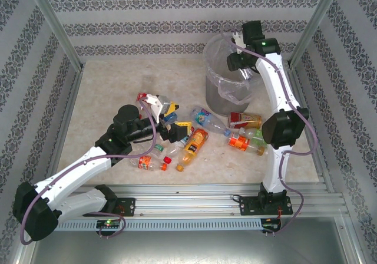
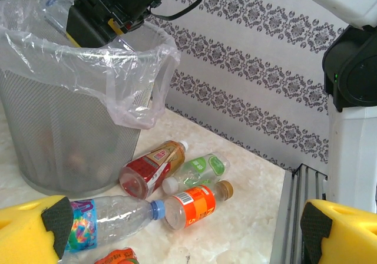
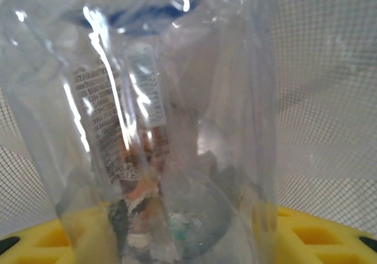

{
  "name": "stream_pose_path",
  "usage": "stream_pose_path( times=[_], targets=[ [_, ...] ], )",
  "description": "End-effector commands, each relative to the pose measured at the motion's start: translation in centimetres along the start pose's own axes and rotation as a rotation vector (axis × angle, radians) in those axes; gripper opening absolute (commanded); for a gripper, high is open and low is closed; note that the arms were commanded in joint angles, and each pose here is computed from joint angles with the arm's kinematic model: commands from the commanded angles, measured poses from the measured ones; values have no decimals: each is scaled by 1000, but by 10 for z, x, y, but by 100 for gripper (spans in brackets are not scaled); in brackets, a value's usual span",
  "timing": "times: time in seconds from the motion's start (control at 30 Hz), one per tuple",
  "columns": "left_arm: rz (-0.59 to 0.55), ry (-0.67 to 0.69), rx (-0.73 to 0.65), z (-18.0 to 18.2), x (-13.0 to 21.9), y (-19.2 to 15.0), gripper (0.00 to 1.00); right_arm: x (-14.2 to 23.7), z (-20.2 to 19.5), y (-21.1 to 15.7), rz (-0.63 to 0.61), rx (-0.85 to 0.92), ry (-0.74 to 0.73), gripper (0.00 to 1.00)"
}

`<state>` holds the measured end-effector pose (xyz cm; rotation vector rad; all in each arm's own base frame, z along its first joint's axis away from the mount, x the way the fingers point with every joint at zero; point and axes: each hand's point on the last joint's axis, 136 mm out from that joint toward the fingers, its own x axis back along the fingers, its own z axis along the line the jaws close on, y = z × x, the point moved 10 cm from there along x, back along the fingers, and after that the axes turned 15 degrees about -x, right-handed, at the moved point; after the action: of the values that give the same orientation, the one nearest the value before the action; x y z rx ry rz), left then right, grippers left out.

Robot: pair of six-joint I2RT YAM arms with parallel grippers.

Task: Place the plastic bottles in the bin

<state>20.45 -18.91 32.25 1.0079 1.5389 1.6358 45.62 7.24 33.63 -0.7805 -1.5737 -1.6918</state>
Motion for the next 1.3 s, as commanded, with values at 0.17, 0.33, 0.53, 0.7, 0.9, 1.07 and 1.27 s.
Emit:
stream_pose_path(
  times=[0.17,0.33,0.53,0.7,0.9,1.07,1.27],
  targets=[
    [-20,-17,-29,1,1,12,100,1,-3,-2,-1,-37,-9,72],
    [-16,-19,-29,2,1,11,100,16,-1,1,-32,-54,1,76],
    [-15,-19,-33,1,1,12,100,44,0,1,-88,-84,28,76],
    [-10,-20,-42,1,2,13,100,78,2,-4,-158,-112,76,76],
    [-2,-27,-56,0,2,12,100,124,3,-22,-259,-134,138,75],
    [0,-36,-59,0,2,13,100,157,4,-49,-300,-168,175,75],
    [10,-52,-60,-1,1,14,100,162,4,-95,-260,-249,216,77]
  ],
)
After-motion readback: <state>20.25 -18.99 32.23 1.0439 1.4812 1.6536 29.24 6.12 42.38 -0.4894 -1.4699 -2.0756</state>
